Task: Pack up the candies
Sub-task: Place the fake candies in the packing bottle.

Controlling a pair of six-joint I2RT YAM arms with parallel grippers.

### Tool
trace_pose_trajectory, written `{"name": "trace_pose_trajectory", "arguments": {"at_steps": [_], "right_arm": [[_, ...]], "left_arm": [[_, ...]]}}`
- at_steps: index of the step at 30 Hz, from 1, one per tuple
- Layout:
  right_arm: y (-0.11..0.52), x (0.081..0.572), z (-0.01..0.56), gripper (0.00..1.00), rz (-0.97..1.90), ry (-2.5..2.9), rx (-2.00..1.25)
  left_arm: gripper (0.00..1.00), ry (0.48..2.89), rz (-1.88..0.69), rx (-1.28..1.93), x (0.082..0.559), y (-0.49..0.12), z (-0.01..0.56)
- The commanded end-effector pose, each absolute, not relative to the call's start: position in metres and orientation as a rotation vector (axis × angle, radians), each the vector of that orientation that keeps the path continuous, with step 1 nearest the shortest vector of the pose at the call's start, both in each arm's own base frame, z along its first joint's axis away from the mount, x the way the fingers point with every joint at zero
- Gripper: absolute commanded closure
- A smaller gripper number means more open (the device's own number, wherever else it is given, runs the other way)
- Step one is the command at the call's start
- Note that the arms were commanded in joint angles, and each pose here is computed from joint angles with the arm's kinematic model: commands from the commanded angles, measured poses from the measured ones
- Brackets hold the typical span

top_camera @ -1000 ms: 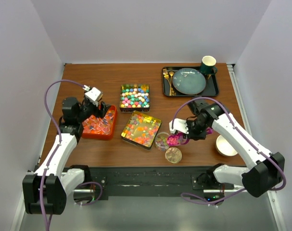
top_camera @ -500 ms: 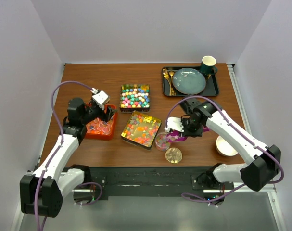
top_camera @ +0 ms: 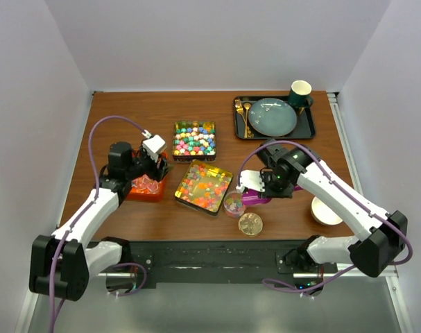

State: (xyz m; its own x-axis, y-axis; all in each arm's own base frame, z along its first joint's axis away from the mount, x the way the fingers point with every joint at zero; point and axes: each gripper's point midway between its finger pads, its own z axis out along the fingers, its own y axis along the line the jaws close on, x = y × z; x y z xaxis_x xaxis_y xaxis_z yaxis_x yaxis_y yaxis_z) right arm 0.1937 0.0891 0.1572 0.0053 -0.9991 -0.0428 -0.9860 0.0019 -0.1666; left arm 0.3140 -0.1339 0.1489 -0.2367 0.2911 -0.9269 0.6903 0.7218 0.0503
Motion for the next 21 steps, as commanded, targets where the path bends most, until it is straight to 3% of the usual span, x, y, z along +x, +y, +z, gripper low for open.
{"name": "trace_pose_trajectory", "arguments": {"at_steps": [1, 10, 21], "right_arm": [[0.097, 0.199, 0.184, 1.0, -0.134, 2.105, -1.962], [0.109, 0.211, 0.204, 1.0, -0.081, 2.094, -1.778], [0.101, 0.227, 0.216, 1.0, -0.141, 2.105, -1.686]], "left_arm": [[0.36, 1.811, -0.442, 0.776, 0.332, -0.14, 0.151], [0.41, 1.823, -0.406, 0.972, 0.384, -0.162, 0.144], [0.43, 1.899, -0.388, 1.158, 0.399, -0.164, 0.103]]}}
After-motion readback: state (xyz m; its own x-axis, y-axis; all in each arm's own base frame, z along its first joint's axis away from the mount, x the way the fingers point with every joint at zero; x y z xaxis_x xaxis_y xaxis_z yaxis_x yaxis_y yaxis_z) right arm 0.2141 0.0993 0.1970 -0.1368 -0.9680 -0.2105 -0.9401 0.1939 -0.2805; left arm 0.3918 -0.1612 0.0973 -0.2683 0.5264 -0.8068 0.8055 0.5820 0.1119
